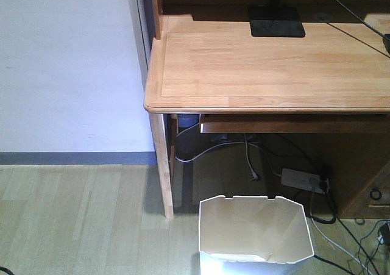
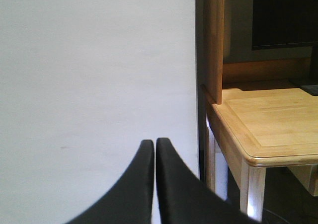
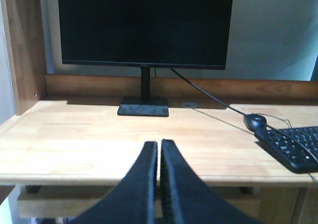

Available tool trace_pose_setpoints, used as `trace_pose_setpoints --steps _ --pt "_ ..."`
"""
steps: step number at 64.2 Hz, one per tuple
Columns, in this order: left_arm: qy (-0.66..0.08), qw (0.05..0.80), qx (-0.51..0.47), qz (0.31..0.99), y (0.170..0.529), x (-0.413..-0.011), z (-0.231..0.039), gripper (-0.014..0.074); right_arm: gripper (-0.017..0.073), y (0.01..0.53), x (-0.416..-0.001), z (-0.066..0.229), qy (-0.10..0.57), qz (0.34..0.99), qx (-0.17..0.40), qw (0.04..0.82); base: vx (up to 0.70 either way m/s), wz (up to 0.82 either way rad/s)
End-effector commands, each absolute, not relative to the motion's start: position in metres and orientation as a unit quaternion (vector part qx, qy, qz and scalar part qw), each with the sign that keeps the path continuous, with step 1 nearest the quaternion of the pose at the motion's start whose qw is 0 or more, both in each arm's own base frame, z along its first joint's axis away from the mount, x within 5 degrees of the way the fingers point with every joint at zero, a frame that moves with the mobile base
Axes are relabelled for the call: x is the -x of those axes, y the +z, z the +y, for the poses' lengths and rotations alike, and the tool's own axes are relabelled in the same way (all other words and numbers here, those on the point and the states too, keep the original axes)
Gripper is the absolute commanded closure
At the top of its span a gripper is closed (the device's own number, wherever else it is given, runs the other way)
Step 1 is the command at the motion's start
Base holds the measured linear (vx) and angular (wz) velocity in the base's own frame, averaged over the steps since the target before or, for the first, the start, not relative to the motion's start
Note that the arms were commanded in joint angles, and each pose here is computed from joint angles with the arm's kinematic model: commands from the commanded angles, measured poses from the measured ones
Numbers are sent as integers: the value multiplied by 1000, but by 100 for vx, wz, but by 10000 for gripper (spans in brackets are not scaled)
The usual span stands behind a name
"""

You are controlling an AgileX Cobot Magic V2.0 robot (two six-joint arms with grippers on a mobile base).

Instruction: Move trash bin to bedside with robot

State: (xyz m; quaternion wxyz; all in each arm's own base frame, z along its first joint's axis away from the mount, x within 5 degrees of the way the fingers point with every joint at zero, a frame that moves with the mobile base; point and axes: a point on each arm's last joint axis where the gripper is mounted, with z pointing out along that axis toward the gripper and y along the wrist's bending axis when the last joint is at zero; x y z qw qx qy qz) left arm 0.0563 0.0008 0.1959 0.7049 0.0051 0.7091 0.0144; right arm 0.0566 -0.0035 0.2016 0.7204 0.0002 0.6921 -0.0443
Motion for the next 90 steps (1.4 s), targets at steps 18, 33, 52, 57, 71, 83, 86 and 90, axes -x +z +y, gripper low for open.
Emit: trace_pose_setpoints --steps 18,33,52,57,71,83,86,90 --pt "3 729 0 685 199 -56 0 600 568 273 -56 -3 -53 641 5 766 0 0" --pt "3 729 0 685 199 -56 0 600 568 303 -81 -5 -45 738 3 673 0 0" --pt "3 729 0 685 199 -56 0 600 566 293 -98 -6 -41 787 1 616 0 0" --pt "3 729 0 685 199 -56 0 600 557 293 -98 -6 -41 786 1 616 0 0" --pt "3 729 0 685 199 -56 0 600 408 294 -98 -6 -44 784 4 619 0 0" --pt "3 729 0 685 199 -56 0 600 191 294 -98 -7 -46 784 5 619 0 0" --pt "3 729 0 685 199 -56 0 600 139 294 -98 -7 -46 784 5 619 0 0" --pt "3 729 0 685 199 -56 0 600 92 294 -98 -7 -46 783 5 621 0 0"
